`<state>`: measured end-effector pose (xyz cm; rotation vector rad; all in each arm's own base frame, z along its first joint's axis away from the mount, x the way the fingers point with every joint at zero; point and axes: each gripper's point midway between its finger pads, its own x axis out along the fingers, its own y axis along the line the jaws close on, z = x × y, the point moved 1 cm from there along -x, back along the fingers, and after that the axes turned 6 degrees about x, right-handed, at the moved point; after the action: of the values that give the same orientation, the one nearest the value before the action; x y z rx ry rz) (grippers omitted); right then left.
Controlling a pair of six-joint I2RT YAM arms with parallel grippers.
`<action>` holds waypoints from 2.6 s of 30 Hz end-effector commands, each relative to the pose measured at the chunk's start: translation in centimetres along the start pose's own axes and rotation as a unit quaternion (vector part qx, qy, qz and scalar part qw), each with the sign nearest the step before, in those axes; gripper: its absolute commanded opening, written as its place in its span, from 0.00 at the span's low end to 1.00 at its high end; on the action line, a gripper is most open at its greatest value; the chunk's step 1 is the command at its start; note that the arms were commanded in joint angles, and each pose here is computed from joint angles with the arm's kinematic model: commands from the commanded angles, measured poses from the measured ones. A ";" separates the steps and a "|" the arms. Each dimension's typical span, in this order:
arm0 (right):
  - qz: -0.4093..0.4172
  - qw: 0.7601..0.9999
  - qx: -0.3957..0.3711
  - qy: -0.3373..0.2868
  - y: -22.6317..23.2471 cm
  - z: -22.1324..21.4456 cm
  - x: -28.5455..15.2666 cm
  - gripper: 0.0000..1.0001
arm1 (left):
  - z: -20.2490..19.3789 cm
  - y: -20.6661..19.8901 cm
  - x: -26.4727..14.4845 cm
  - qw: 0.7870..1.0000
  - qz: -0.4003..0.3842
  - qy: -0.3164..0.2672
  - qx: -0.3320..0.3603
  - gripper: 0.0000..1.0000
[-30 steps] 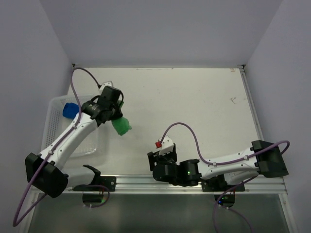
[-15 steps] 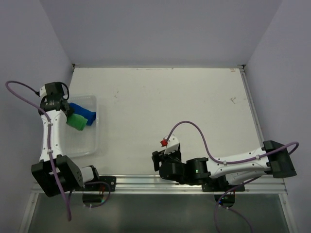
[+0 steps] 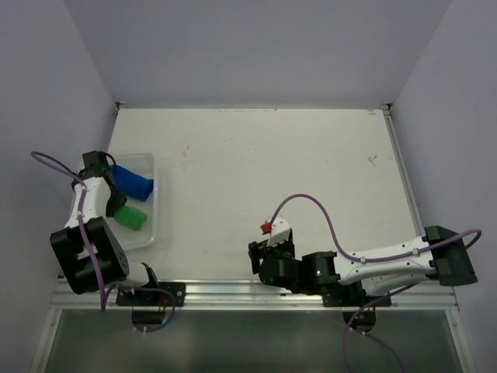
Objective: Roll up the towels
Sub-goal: Place the rolled towel into the container
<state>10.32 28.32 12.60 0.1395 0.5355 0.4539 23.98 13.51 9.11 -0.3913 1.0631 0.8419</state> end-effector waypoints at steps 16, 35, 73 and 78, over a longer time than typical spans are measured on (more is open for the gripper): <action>-0.013 0.999 0.041 0.000 -1.4 -0.4 1.0 0.77 | -0.5 -1.7 5.2 0.998 -0.001 0.045 0.032 0.36; -0.027 0.997 0.064 -0.021 -3.8 1.4 0.7 0.77 | 0.3 -1.8 4.5 0.999 -0.006 0.036 0.030 0.95; -0.031 0.998 0.061 -0.007 -4.7 4.4 0.6 0.85 | 9.7 -8.0 -14.6 0.956 -0.171 -0.230 0.065 1.00; -0.050 0.995 0.080 0.017 -6.7 7.0 2.0 0.88 | 7.8 -14.5 -21.1 0.900 -0.301 -0.290 0.123 1.00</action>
<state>16.32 23.67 14.36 0.2579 0.5908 0.3179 33.60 4.78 26.11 -0.2248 0.5621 0.4015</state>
